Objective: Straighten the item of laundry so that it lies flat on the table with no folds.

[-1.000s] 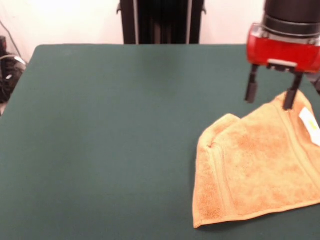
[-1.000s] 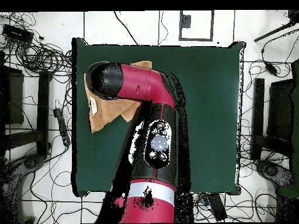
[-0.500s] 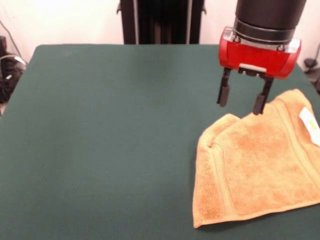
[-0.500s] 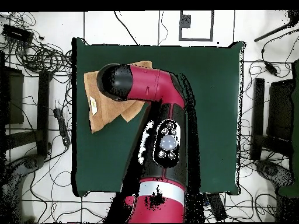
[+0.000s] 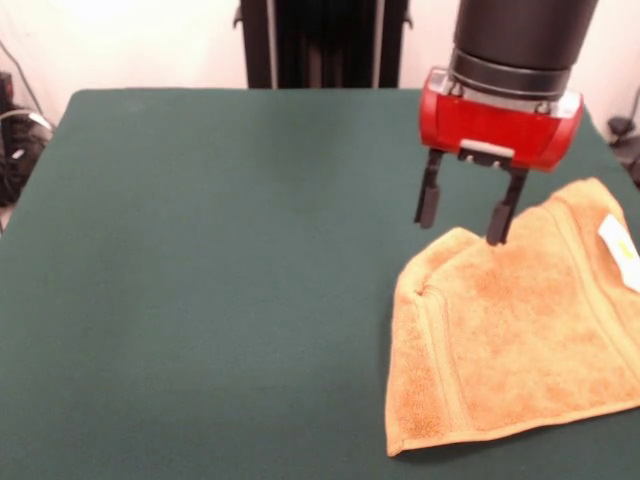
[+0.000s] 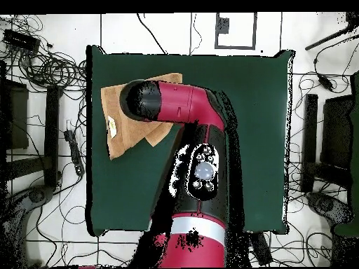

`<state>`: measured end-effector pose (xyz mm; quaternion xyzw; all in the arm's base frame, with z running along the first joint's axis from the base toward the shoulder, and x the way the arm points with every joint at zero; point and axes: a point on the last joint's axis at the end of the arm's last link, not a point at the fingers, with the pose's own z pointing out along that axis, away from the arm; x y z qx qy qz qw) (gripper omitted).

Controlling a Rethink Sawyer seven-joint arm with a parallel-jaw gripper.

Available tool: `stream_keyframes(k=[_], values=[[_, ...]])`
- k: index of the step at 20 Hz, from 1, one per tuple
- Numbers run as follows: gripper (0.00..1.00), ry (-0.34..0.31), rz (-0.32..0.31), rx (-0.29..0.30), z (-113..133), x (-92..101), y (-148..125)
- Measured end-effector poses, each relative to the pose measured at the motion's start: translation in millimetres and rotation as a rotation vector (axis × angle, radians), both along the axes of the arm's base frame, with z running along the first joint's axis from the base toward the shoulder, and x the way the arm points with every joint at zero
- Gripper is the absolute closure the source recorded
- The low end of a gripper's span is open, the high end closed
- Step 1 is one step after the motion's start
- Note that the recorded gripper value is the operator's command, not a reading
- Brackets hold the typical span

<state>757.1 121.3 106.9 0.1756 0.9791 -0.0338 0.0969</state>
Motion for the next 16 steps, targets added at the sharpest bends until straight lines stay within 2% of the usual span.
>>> stream_keyframes(k=[8,16], values=[[0.0,-0.03,-0.042,0.033,-15,0.6,-28],[0.0,0.004,-0.073,0.038,-31,-15.7,-48]])
